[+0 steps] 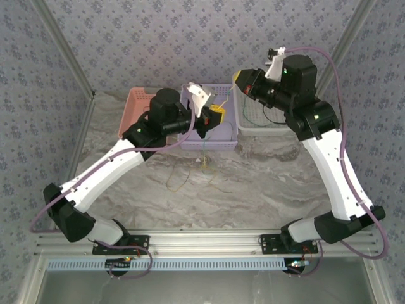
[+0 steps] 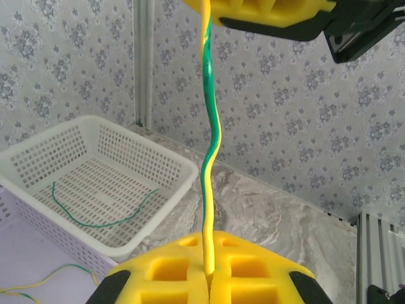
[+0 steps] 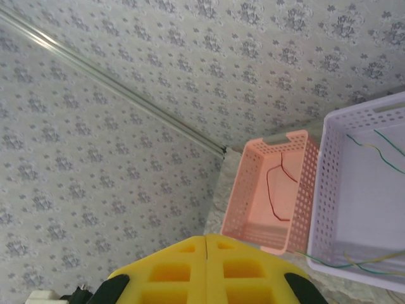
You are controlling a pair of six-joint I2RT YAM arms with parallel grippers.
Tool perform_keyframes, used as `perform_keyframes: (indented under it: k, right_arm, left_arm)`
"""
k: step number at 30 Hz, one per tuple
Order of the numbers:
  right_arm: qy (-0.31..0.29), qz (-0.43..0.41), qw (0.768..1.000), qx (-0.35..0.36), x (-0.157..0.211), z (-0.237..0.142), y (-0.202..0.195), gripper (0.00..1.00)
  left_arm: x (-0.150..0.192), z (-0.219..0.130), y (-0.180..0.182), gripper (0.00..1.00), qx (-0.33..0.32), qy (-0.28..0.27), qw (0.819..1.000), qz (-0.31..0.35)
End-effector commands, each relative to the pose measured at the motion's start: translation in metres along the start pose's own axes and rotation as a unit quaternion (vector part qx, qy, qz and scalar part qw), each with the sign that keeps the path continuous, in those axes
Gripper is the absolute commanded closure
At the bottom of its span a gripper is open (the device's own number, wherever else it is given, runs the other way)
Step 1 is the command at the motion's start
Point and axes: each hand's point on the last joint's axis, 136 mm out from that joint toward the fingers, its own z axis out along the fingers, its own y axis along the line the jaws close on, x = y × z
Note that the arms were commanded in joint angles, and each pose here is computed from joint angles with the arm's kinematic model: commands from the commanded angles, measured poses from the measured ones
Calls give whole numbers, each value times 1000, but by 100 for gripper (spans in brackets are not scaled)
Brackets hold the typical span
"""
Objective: Untangle the cables
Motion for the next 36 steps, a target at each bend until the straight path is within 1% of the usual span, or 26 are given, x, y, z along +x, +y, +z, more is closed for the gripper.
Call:
perform_keyframes:
  k: [1,3,4,5,6,7,8,9,11,14,16,19,21,24,26,27,30,32,36]
  right_arm:
    - [-115,-62,991,-18,-66,-31,24,100]
    - [-93,-80,992,-37,-59,-27,32,100]
    - [-85,-92,991,-42,-54,-26,34,91]
    - [-79,-97,991,-42,-49,-27,34,72]
    - [-78,-123,989,-38,-45,-30,35,57]
    - [-76,-133,988,-34,-39,-33,34,47]
    - [-79,-143,986,-26,-35,-39,31,41]
    - [-81,-148,985,-19,-29,-45,27,37]
    - [-87,-153,984,-4,-19,-57,15,34]
    - [-82,-163,983,14,9,-66,-11,33]
    - [-67,-175,982,16,37,-65,-29,35]
    - [-7,-215,977,-16,100,-51,-45,36]
    - [49,-270,961,-21,153,-36,-55,37]
    - [114,-347,929,-55,220,-17,-53,36]
    - [141,-380,912,-62,246,-7,-56,35]
    - [151,-393,904,-66,255,-1,-58,35]
    - [170,-410,894,-69,267,15,-66,34]
    - [176,-411,892,-59,266,23,-71,34]
    - [177,-402,895,-77,262,32,-65,37]
  left_arm:
    - [51,1,0,100,10,97,995,-33]
    - [44,2,1,100,7,87,995,-41]
    - [39,1,3,100,4,81,996,-47]
    - [32,0,5,100,0,70,996,-58]
    - [24,-2,8,100,-2,58,996,-70]
    - [17,-5,11,100,-1,46,996,-82]
    - [8,-9,16,100,-3,33,995,-95]
    - [-1,-14,19,100,-3,22,994,-106]
    - [-15,-21,23,100,-4,6,992,-123]
    - [-32,-32,30,100,-9,-12,989,-144]
    - [-44,-41,35,100,-8,-27,988,-154]
    - [-59,-54,45,100,-9,-46,985,-168]
    - [-68,-62,53,100,-7,-57,982,-182]
    - [-78,-68,63,100,1,-64,977,-202]
    - [-81,-72,68,100,3,-67,976,-209]
    - [-82,-72,70,100,6,-67,975,-213]
    - [-83,-74,71,100,11,-65,974,-218]
    - [-81,-75,71,100,10,-61,974,-217]
    - [-77,-77,71,100,6,-58,975,-217]
